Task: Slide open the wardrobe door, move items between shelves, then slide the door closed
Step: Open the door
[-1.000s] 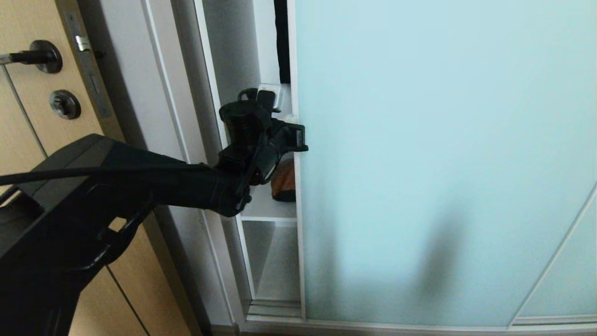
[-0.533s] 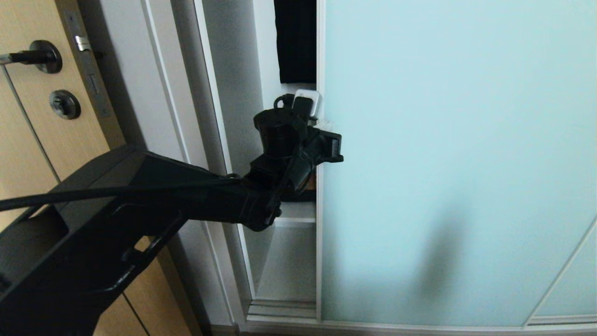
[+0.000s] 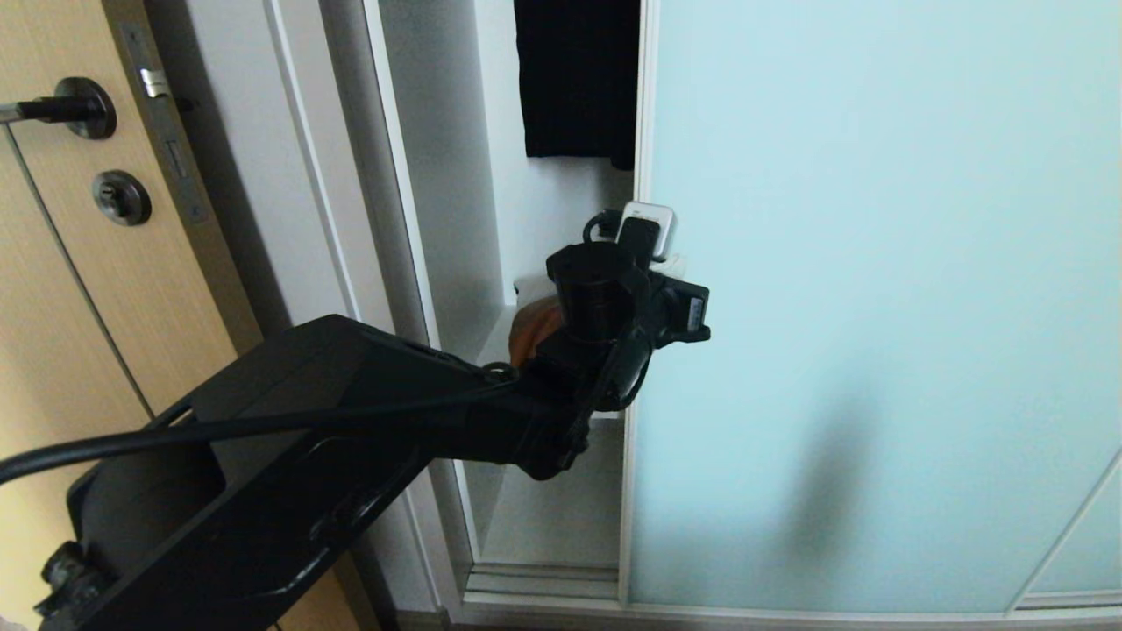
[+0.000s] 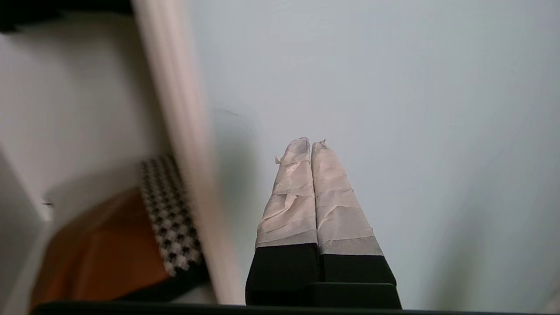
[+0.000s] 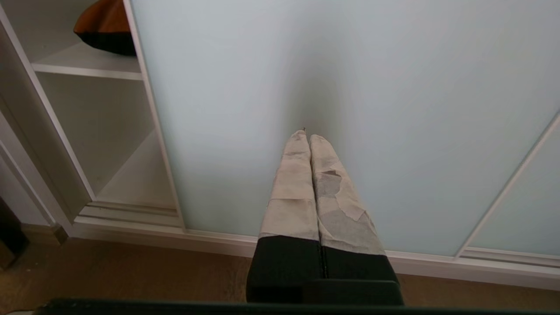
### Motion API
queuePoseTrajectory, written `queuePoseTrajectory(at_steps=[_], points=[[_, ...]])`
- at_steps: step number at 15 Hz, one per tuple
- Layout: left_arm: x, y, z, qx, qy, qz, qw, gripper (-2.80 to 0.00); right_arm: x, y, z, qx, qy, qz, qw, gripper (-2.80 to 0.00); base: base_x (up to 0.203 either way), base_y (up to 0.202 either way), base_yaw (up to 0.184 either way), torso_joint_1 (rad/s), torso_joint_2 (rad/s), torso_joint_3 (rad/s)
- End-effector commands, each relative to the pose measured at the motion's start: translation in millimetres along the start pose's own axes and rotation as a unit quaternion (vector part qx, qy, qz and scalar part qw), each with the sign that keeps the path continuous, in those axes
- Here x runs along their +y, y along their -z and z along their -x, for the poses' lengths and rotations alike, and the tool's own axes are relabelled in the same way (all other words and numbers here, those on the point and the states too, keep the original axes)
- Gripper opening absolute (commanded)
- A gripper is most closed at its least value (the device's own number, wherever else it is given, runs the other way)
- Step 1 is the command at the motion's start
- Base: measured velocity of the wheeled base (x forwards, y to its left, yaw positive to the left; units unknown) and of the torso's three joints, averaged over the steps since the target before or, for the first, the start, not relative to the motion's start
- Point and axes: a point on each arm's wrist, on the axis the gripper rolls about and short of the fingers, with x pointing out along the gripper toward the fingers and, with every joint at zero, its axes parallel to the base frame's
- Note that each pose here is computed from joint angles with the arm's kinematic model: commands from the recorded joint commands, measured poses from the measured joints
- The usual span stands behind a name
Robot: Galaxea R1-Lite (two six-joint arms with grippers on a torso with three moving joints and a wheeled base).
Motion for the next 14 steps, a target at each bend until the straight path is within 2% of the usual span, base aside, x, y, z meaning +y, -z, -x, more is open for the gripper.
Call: queuePoseTrajectory(at_steps=[1, 4, 5, 7, 10, 14], points=[[5.3, -19, 4, -0.023, -0.015, 0.003, 0.9996, -2.8, 0, 0, 0, 0.001, 0.0, 0.0, 1.0, -2.8, 0.0, 0.0, 0.0, 0.0, 0.0, 0.0], [35.9, -51, 9, -0.048, -0.046, 0.003, 0.9978, -2.8, 0, 0, 0, 0.0, 0.0, 0.0, 1.0, -2.8, 0.0, 0.0, 0.0, 0.0, 0.0, 0.0], [44.2, -53, 8, -0.051, -0.055, 0.001, 0.9972, -2.8, 0, 0, 0, 0.0, 0.0, 0.001, 1.0, -2.8, 0.0, 0.0, 0.0, 0.0, 0.0, 0.0], [50.6, -45, 5, -0.043, -0.062, -0.003, 0.9972, -2.8, 0, 0, 0, 0.0, 0.0, 0.0, 1.0, -2.8, 0.0, 0.0, 0.0, 0.0, 0.0, 0.0], [47.8, -18, -3, -0.025, -0.058, -0.008, 0.998, -2.8, 0, 0, 0, 0.0, 0.0, 0.0, 1.0, -2.8, 0.0, 0.0, 0.0, 0.0, 0.0, 0.0], [42.9, 13, -23, -0.022, -0.056, -0.01, 0.9981, -2.8, 0, 0, 0, 0.0, 0.0, 0.0, 1.0, -2.8, 0.0, 0.0, 0.0, 0.0, 0.0, 0.0]])
